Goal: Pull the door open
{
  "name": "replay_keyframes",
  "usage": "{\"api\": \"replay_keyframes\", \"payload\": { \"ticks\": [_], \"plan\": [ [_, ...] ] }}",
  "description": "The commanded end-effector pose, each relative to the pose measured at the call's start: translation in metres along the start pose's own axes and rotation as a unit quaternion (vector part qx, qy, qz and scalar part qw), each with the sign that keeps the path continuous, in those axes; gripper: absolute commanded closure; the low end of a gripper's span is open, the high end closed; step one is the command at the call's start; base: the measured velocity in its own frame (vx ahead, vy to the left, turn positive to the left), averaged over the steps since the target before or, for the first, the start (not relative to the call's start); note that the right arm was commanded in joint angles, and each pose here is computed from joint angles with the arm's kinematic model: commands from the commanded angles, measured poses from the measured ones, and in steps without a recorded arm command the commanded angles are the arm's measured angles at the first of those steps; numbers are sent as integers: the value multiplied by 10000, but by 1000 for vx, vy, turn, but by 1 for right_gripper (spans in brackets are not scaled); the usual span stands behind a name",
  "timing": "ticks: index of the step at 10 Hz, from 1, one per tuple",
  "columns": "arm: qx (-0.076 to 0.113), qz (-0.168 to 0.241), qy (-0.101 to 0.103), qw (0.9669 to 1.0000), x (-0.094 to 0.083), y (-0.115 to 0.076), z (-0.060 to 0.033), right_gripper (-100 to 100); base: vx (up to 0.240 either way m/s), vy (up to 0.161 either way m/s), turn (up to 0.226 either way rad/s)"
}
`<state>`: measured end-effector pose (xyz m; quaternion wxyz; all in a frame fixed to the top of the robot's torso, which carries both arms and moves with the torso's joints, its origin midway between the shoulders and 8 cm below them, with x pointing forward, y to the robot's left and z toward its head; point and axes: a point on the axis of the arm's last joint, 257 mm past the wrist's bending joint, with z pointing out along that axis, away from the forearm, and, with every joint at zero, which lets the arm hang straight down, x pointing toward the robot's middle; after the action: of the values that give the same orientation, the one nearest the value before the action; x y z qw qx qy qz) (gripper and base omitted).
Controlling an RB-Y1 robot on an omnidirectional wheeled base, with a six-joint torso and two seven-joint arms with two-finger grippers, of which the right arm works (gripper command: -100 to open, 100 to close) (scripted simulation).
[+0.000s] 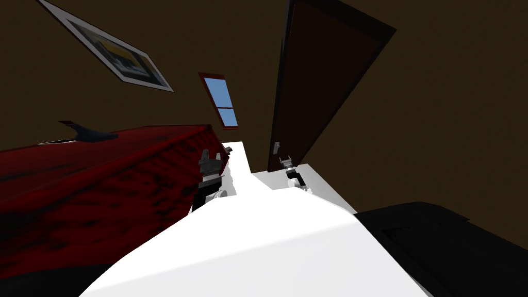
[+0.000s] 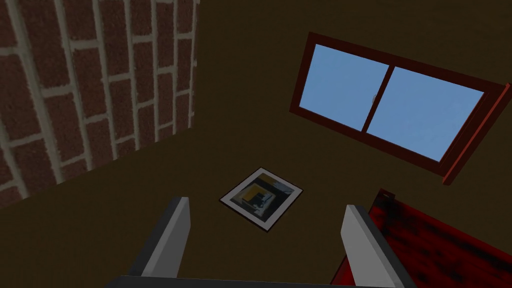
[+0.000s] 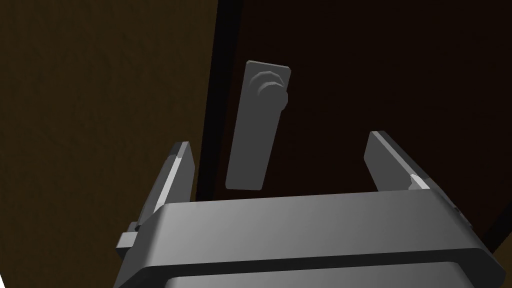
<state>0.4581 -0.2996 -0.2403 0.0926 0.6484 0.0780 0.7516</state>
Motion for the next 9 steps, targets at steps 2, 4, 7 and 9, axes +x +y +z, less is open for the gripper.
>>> {"api": "replay_keyframes", "payload": {
  "ticks": [2,4,7,9],
  "plan": [
    [22,261,-149,9995,-135,42,5,-100,84,-38,75],
    [28,502,-297,9983,-266,86,12,-100,106,-53,113],
    [8,834,-511,9952,-452,169,19,-100,121,-54,111],
    [-21,1022,-635,9927,-559,229,21,-100,142,-72,102]
  ]
}}
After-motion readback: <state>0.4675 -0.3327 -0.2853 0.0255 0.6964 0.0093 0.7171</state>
